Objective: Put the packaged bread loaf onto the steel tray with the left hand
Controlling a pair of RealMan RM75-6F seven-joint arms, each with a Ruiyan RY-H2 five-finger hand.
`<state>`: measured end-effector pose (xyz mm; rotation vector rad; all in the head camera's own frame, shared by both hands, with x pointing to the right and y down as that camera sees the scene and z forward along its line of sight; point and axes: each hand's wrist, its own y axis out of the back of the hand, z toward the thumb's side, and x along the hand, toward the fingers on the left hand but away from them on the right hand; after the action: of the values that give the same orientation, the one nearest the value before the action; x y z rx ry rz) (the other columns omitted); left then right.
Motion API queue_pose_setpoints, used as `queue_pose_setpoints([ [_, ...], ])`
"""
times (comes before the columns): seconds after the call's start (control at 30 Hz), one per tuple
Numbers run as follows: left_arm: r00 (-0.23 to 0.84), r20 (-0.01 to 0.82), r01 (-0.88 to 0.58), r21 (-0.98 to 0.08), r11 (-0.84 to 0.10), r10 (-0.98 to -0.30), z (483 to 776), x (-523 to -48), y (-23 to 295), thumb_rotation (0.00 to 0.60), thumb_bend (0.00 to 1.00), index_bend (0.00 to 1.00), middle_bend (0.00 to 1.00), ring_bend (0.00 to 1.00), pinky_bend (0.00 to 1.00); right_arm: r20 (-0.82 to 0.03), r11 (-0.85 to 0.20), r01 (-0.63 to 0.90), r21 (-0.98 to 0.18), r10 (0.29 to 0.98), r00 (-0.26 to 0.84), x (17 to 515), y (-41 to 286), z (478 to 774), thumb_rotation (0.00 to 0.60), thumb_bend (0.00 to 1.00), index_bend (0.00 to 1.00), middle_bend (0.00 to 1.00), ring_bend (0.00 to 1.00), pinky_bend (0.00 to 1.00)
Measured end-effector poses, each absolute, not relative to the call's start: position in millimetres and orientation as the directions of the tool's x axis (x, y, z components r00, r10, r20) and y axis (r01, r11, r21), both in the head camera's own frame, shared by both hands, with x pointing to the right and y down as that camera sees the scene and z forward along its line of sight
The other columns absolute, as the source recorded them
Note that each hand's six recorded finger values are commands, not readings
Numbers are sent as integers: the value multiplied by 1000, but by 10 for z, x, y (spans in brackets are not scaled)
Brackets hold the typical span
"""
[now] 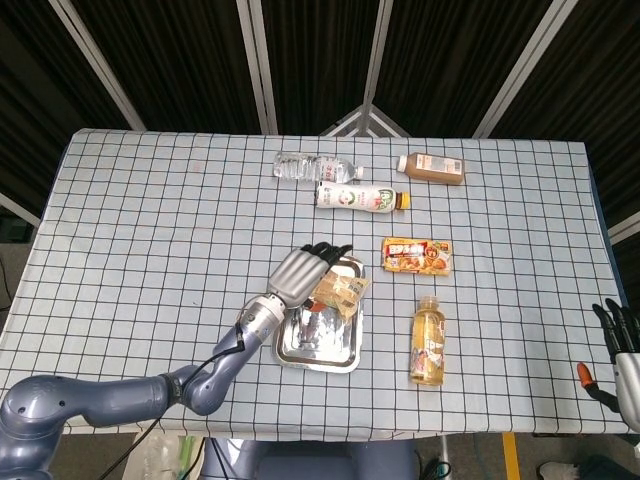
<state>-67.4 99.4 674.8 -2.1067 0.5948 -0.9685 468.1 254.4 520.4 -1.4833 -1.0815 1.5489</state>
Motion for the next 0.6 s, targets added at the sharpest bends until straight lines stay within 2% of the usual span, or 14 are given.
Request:
queue_pose_setpoints([
  [0.07, 620, 450, -95, -770, -631, -643, 6651, -776, 1018, 523, 72, 0, 40, 86, 246, -390, -388, 49, -921, 918, -72, 4670, 2550, 5206, 600, 406, 0, 0, 0, 0],
  [0.17, 619, 453, -70, -782, -620, -641, 6460, -1058, 1043, 519, 66, 0, 14, 46, 246, -398, -395, 49, -917, 915, -62, 4646, 2569, 5215, 600, 406, 0, 0, 0, 0],
  [0.3, 567, 455, -52, -812, -581, -687, 6140, -1742, 1168, 521, 52, 0, 0, 1, 228, -405, -403, 46, -914, 913, -47, 4614, 2588, 5230, 600, 406, 0, 0, 0, 0],
  [0.5, 378, 425, -16, -885, -464, -823, 5751, -3020, 1803, 525, 47, 0, 0, 0, 131, -368, -367, 43, -929, 929, -43, 4592, 2571, 5216, 600, 406, 0, 0, 0, 0],
  [0.6, 240, 422, 30, -904, -427, -875, 5643, -3622, 2289, 520, 48, 0, 0, 0, 128, -365, -364, 37, -931, 930, -42, 4574, 2570, 5228, 600, 406, 0, 0, 0, 0],
])
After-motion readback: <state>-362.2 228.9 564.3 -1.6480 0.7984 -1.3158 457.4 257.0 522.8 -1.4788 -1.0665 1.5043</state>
